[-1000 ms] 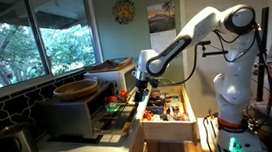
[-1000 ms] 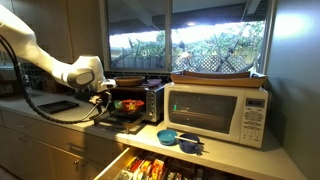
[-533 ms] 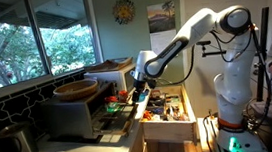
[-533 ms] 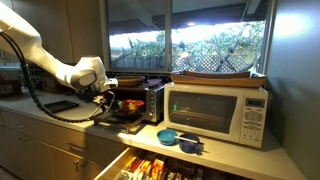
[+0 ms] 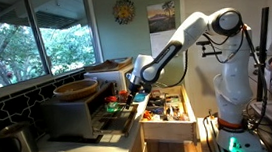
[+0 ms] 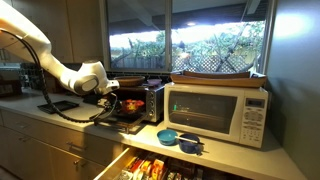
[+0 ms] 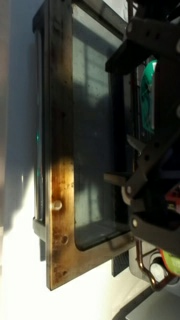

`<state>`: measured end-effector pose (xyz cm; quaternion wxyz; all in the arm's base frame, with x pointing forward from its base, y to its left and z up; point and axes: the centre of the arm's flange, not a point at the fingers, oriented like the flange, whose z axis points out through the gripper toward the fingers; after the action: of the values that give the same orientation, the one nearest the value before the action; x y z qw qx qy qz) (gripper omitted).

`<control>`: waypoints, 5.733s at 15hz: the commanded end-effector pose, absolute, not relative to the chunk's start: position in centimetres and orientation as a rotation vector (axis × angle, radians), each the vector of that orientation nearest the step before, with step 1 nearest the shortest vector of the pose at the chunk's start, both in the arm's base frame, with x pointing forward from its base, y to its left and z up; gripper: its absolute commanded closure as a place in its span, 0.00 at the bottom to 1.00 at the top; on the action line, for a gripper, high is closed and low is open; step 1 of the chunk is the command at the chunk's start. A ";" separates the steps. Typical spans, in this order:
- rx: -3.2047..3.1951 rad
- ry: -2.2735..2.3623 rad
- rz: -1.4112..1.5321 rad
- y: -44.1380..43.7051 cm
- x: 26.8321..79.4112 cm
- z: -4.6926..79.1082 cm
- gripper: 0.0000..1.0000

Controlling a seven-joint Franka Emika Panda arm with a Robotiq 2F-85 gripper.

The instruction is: Push the tray of the grey microwave in

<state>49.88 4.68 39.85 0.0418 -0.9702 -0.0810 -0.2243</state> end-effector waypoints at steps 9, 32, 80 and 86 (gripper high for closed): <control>-2.932 -0.430 -0.912 4.7 54.5 38.2 0.00; -2.976 -0.294 -0.346 4.2 48.7 44.0 0.00; -3.027 -0.441 -0.918 7.4 59.8 43.9 0.00; -3.083 -0.412 -0.638 6.1 54.7 45.6 0.00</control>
<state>58.25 7.00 45.03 -0.0183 -0.9592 -0.1415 -0.2442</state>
